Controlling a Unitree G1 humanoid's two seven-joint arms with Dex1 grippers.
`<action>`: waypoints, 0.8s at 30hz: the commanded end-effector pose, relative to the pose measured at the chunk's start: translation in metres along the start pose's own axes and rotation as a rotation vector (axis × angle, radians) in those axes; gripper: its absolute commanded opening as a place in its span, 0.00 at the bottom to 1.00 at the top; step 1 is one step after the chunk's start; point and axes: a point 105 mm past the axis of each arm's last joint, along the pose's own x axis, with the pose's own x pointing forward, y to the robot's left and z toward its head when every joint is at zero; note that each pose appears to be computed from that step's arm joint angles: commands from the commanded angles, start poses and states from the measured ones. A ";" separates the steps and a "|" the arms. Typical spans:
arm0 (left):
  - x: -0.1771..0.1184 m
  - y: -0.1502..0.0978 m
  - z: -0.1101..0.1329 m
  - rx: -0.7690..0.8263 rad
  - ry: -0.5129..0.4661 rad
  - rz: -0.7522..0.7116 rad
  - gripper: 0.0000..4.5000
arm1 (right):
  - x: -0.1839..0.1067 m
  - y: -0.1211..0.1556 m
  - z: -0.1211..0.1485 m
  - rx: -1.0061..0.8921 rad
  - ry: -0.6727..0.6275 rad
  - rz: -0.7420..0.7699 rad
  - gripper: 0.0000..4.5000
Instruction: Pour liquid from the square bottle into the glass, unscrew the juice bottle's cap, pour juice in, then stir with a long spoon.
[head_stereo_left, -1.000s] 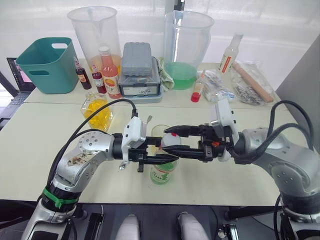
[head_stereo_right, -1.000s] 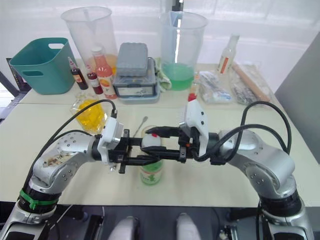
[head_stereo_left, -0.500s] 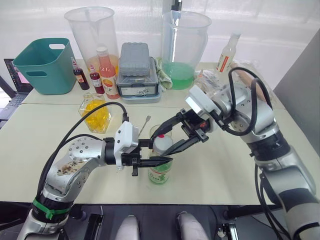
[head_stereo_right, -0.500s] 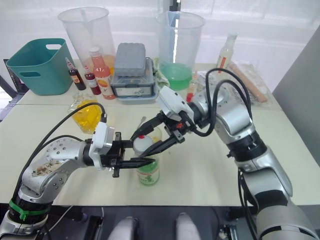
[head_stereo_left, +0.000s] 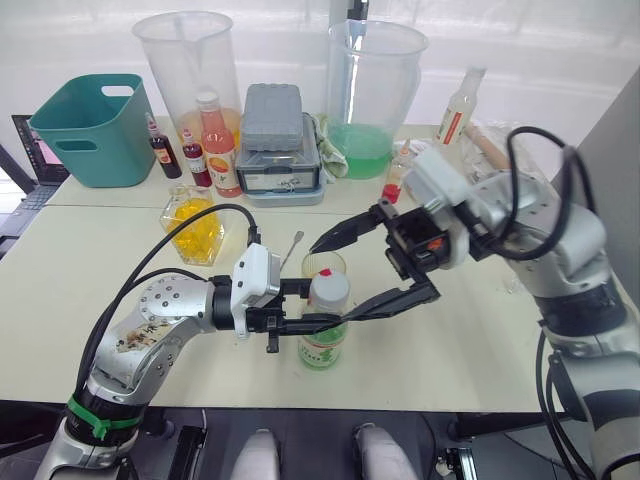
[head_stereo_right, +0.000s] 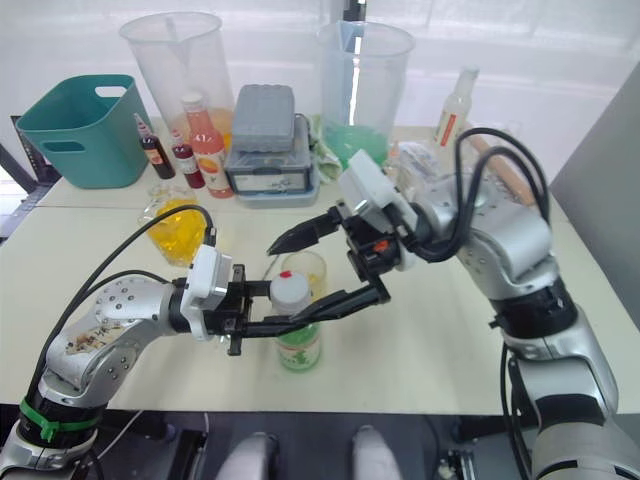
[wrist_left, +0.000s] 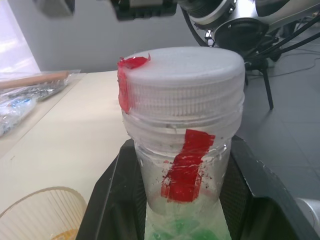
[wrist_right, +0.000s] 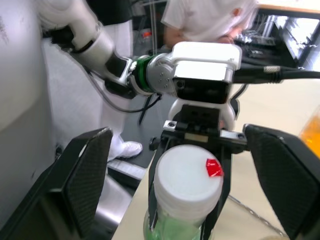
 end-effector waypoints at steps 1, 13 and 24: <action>0.000 0.005 -0.015 -0.025 0.052 0.009 0.33 | -0.001 0.008 0.002 0.009 -0.017 -0.183 0.99; 0.006 0.010 -0.017 -0.019 0.029 -0.042 0.33 | 0.000 0.012 -0.017 0.081 -0.037 -0.513 0.99; 0.006 0.013 -0.014 -0.005 0.034 -0.018 0.33 | 0.005 0.018 -0.026 0.104 -0.001 -0.453 0.36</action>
